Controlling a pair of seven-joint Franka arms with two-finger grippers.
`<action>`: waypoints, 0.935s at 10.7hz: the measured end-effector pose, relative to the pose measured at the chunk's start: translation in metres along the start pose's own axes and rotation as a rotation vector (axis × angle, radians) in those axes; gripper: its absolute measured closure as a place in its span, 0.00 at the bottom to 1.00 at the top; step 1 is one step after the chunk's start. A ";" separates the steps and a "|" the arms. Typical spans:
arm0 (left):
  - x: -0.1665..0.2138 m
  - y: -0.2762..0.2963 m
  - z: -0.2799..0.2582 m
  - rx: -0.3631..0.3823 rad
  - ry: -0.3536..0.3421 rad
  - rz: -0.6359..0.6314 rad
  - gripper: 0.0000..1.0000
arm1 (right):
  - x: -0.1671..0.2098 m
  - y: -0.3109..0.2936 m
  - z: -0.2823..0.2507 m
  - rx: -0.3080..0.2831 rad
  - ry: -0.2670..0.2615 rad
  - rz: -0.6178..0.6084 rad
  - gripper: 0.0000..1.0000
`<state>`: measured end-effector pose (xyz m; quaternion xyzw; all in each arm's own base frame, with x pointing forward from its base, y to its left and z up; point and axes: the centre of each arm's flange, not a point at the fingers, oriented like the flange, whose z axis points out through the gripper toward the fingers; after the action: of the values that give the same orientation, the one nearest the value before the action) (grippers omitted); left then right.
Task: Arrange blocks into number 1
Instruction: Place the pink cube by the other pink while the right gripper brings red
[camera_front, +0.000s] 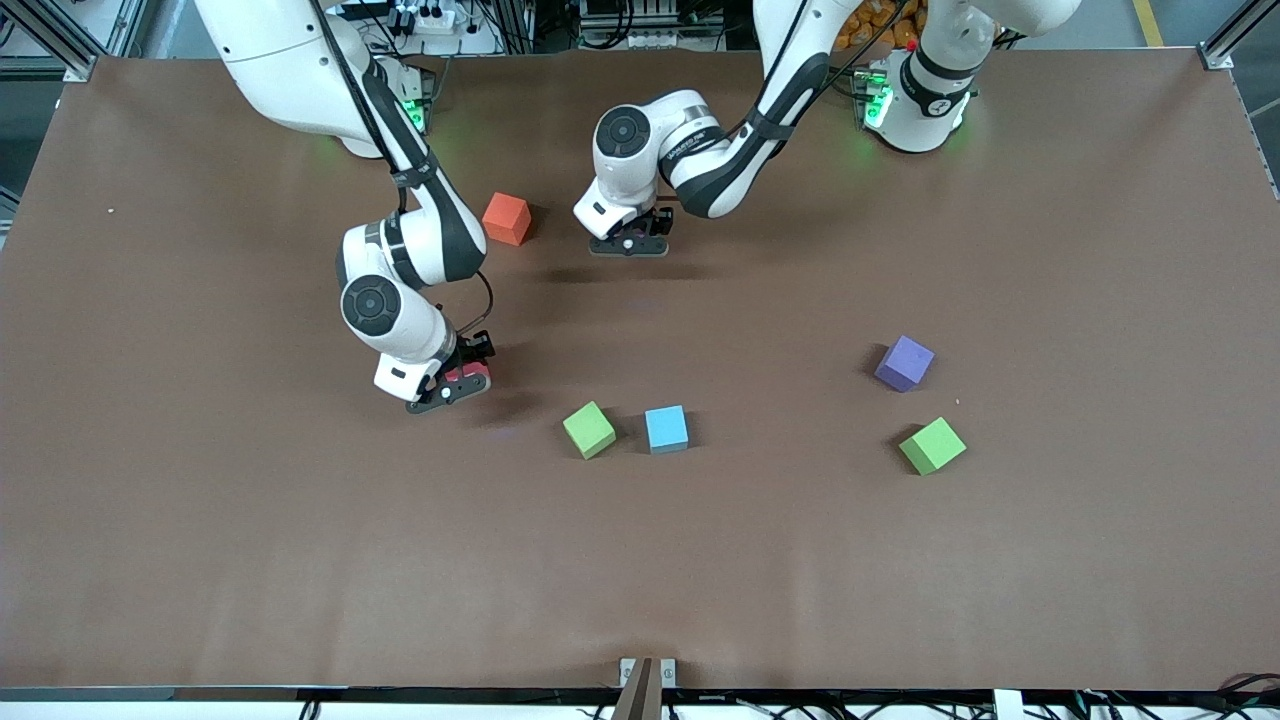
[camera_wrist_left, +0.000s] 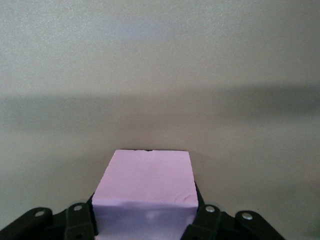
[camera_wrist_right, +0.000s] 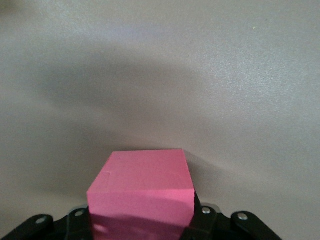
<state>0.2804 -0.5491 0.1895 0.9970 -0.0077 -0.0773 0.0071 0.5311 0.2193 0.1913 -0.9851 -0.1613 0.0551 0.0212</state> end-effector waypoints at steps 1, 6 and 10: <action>0.000 0.000 0.000 0.000 0.000 -0.004 0.35 | 0.000 -0.005 -0.001 0.001 0.001 0.030 0.37; -0.006 0.002 0.001 0.000 -0.006 -0.029 0.35 | -0.001 -0.036 -0.013 0.001 0.021 0.032 0.37; -0.010 0.004 0.001 0.000 -0.008 -0.089 0.25 | -0.001 -0.035 -0.013 0.001 0.023 0.034 0.37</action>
<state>0.2699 -0.5529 0.1898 0.9960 0.0366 -0.0815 0.0034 0.5206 0.2517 0.2069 -0.9883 -0.1440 0.0443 0.0226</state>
